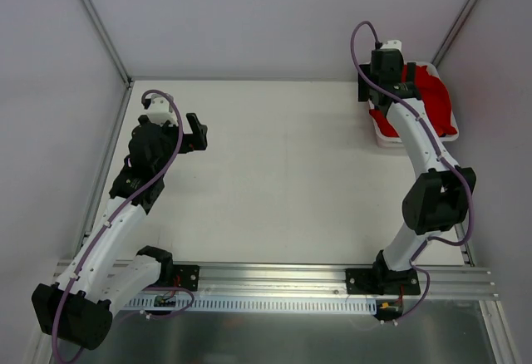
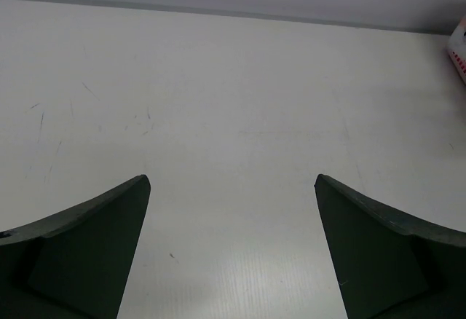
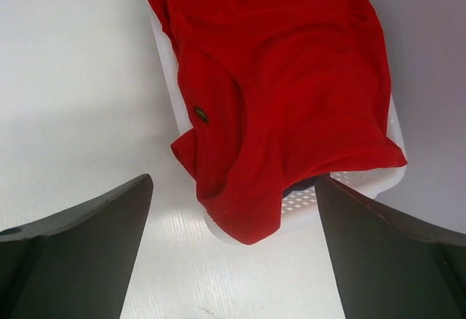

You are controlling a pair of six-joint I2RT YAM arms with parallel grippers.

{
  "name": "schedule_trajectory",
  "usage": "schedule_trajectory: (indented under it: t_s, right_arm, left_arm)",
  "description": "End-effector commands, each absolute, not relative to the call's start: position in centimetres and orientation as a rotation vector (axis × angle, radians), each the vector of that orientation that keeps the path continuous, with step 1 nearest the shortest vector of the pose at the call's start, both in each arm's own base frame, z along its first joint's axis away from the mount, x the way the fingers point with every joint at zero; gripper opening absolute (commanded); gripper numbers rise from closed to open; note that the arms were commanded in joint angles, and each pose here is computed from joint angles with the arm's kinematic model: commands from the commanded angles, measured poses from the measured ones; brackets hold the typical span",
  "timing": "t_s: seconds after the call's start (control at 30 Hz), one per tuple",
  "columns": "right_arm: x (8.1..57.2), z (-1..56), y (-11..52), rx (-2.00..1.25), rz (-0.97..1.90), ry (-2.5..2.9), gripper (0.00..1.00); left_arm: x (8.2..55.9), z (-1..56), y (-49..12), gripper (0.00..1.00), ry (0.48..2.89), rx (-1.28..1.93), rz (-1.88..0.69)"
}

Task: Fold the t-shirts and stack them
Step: Grab the tshirt from the pile

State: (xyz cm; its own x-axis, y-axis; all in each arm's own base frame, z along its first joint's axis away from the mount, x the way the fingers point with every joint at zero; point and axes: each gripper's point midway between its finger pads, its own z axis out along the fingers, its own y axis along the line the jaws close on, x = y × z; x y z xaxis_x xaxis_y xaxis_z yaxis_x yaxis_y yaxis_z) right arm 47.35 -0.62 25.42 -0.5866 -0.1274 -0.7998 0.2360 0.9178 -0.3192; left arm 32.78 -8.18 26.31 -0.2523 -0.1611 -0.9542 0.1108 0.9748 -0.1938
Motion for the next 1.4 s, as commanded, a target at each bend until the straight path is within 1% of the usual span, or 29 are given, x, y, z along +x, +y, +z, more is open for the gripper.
schedule_trajectory:
  t_s: [0.0, 0.2, 0.27, 0.33, 0.37, 0.4, 0.47, 0.53, 0.63, 0.83, 0.87, 0.93, 1.1, 1.17, 1.27, 1.3, 1.33, 1.37]
  right_arm:
    - [46.8, 26.1, -0.8, 0.131, -0.427, 2.130, 1.00]
    - [47.5, 24.2, -0.7, 0.109, -0.390, 2.181, 0.99]
    - [47.9, 23.8, -0.8, 0.117, -0.362, 2.191, 0.97]
    - [48.3, 23.0, -0.8, 0.120, -0.349, 2.208, 0.85]
    - [48.7, 23.1, -0.9, 0.125, -0.345, 2.204, 0.72]
    - [49.1, 22.5, -0.8, 0.125, -0.346, 2.216, 0.67]
    - [49.8, 22.7, -0.8, 0.127, -0.336, 2.209, 0.50]
    - [50.5, 22.0, -0.9, 0.132, -0.336, 2.218, 0.46]
    - [51.8, 21.9, -1.0, 0.146, -0.321, 2.211, 0.45]
    - [54.2, 22.2, -1.1, 0.155, -0.276, 2.190, 0.46]
    - [54.6, 21.5, -1.0, 0.147, -0.275, 2.203, 0.46]
    - [55.5, 21.8, -0.9, 0.144, -0.256, 2.188, 0.45]
    - [57.0, 20.3, -0.9, 0.128, -0.242, 2.202, 0.45]
    - [56.8, 19.8, -1.1, 0.141, -0.250, 2.215, 0.44]
    - [55.6, 20.7, -1.2, 0.171, -0.237, 2.196, 0.44]
    - [54.7, 19.3, -1.1, 0.172, -0.235, 2.218, 0.44]
    - [53.8, 20.9, -1.1, 0.187, -0.224, 2.185, 0.45]
    - [53.2, 20.9, -1.1, 0.192, -0.220, 2.179, 0.45]
  left_arm:
    - [33.0, 27.6, -8.6, 0.99, 1.755, -0.019, -0.278]
    - [33.0, 27.5, -8.9, 0.99, 1.758, -0.011, -0.289]
    - [33.0, 27.4, -8.9, 0.99, 1.759, -0.011, -0.291]
    - [33.0, 27.3, -9.0, 0.99, 1.762, -0.011, -0.293]
    - [33.0, 27.4, -8.9, 0.99, 1.760, -0.013, -0.295]
    - [33.0, 27.3, -9.0, 0.99, 1.761, -0.010, -0.297]
    - [33.0, 27.3, -9.1, 0.99, 1.762, -0.007, -0.301]
    - [33.0, 27.3, -9.1, 0.99, 1.763, -0.006, -0.305]
    - [33.0, 27.4, -9.2, 0.99, 1.761, -0.003, -0.312]
    - [33.0, 27.1, -9.4, 0.99, 1.769, 0.000, -0.319]
    - [33.1, 27.0, -9.4, 0.99, 1.771, -0.001, -0.318]
    - [33.1, 27.0, -9.6, 0.99, 1.773, 0.004, -0.325]
    - [33.1, 26.8, -9.7, 0.99, 1.778, 0.006, -0.327]
    - [33.2, 26.5, -9.7, 0.99, 1.785, 0.006, -0.325]
    - [33.3, 26.4, -9.7, 0.99, 1.790, 0.006, -0.327]
    - [33.4, 26.3, -9.7, 0.99, 1.791, 0.004, -0.324]
    - [33.5, 26.3, -9.8, 0.99, 1.793, 0.006, -0.329]
    - [33.5, 26.2, -9.9, 0.99, 1.797, 0.009, -0.331]
